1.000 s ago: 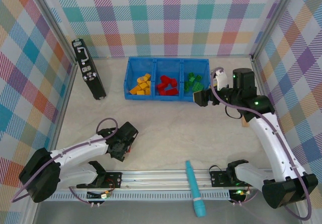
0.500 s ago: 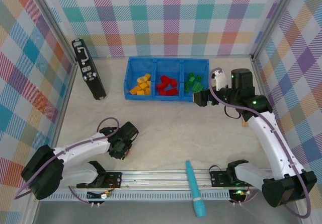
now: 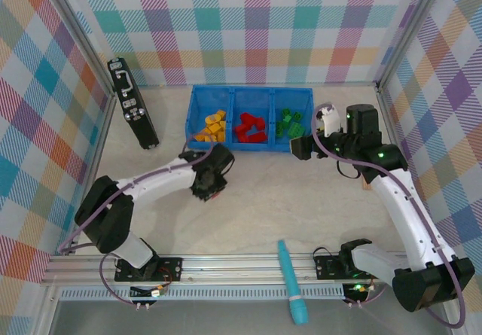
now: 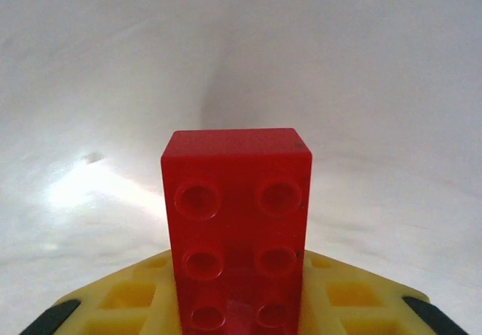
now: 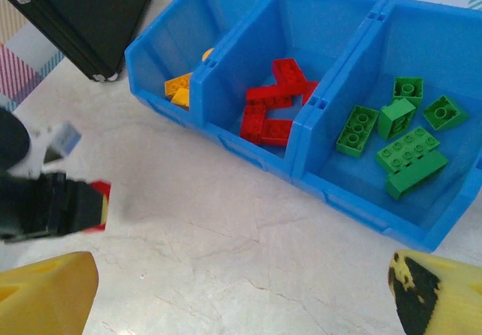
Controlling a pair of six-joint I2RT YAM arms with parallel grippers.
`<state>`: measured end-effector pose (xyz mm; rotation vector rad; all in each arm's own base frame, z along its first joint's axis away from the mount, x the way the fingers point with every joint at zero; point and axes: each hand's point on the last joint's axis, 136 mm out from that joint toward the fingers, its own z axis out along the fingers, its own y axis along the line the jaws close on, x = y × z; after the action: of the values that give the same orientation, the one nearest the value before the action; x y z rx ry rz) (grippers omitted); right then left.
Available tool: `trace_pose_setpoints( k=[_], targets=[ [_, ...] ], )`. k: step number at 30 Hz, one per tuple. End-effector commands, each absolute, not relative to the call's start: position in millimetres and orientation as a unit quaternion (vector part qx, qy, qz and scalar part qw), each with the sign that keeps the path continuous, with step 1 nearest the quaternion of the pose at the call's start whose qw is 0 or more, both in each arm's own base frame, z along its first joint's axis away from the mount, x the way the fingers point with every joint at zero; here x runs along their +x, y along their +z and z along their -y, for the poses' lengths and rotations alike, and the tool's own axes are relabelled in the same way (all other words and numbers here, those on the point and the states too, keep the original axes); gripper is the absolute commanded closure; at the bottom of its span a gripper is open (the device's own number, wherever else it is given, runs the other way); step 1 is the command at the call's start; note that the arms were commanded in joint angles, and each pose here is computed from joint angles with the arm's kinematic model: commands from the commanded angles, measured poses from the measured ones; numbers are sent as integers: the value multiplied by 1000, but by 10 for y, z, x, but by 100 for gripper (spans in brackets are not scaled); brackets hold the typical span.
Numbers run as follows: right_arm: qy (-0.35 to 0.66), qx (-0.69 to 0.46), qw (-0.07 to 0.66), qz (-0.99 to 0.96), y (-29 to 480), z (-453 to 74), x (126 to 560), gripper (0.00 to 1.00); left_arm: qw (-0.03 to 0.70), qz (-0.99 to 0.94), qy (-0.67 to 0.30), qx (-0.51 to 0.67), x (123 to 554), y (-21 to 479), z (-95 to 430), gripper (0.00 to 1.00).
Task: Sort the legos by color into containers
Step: Pick up the lego from the bottom-left of the table, then place the lego in the container.
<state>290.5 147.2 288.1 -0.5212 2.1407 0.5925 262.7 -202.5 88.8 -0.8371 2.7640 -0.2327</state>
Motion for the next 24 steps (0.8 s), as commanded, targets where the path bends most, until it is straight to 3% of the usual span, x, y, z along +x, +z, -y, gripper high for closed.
trace_pose_setpoints(
  k=[1, 6, 10, 24],
  targets=[
    [223, -217, 439, -843, 2964, -1446, 2895, 1, 161, -963, -67, -205, 2920, 1264, 2077, 75],
    [208, -218, 448, -842, 2978, -1400, 2895, 1, 220, -952, -133, -166, 3485, 1787, 2531, 74],
    [208, -221, 445, -842, 2975, -1406, 2887, 1, 248, -944, -167, -142, 3862, 1918, 2866, 73],
    [189, -212, 441, -851, 2939, -1337, 2905, 1, 265, -939, -169, -142, 4808, 1373, 3159, 72]
  ],
)
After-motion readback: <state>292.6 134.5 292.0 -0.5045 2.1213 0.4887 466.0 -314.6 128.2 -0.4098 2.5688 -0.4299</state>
